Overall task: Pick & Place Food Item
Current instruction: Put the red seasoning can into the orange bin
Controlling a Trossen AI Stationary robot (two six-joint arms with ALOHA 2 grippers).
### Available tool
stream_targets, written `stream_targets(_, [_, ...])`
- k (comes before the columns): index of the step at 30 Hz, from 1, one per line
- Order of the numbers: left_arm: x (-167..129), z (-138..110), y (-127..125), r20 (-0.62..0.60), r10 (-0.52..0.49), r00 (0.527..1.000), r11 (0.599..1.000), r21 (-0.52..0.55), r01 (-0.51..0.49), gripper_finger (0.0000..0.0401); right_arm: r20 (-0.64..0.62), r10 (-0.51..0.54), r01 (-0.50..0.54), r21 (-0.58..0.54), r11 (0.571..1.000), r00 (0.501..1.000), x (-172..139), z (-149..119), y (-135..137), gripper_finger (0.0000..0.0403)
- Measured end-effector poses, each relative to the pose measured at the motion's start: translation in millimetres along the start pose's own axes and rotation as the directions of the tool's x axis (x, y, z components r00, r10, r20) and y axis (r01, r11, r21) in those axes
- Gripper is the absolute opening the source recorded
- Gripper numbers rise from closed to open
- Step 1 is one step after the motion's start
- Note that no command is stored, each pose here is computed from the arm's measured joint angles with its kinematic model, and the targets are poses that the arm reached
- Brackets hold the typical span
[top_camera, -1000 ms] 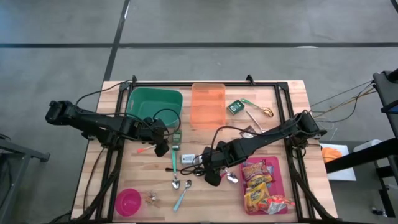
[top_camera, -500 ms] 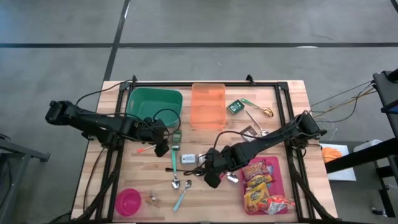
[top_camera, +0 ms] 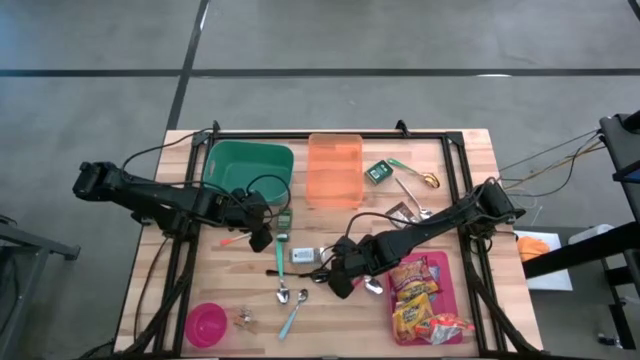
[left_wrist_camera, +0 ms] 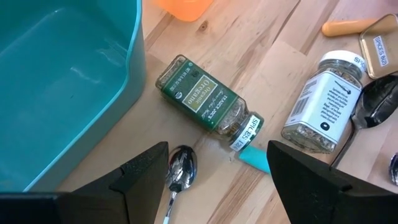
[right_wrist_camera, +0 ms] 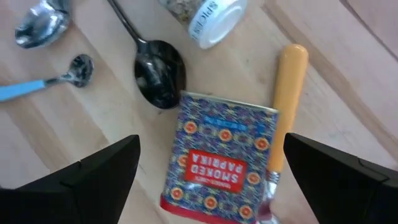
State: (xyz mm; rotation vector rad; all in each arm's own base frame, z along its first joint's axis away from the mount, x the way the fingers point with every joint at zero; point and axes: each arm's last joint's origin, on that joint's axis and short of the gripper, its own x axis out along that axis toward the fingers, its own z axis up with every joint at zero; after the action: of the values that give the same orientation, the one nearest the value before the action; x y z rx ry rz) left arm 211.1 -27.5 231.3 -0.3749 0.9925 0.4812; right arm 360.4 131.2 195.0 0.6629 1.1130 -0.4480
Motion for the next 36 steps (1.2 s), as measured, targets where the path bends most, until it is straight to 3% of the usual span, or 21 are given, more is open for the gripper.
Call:
stream_targets(6, [0,0,0,0.003,-0.003,1.000,1.000,0.002,0.003,0.0275,0.022,0.000,0.000,-0.016,1.000,1.000,1,1,-1,0.0390])
stream_targets(15, [1,0,0,0.007,-0.006,1.000,1.000,0.005,0.006,0.0275,-0.027,-0.078,0.076,-0.053,0.996,0.997,39,-6,-2,0.0390])
stream_targets(21, [5,-4,2,-0.009,0.006,1.000,1.000,0.011,-0.006,0.0275,-0.031,-0.092,0.088,-0.095,0.992,0.995,43,-5,1,0.0387])
stream_targets(25, [6,-6,2,-0.014,0.006,1.000,1.000,0.012,-0.006,0.0275,-0.024,-0.082,0.079,-0.112,0.991,0.996,40,-3,3,0.0354])
stream_targets(30, [7,-5,1,-0.004,-0.002,1.000,1.000,0.008,0.002,0.0275,-0.024,-0.082,0.079,-0.120,0.990,0.996,40,-3,3,0.0277])
stream_targets(36, [6,2,-4,0.066,-0.062,0.996,0.997,0.048,0.059,0.0275,-0.025,-0.084,0.080,-0.138,0.987,0.996,41,-4,3,0.0275])
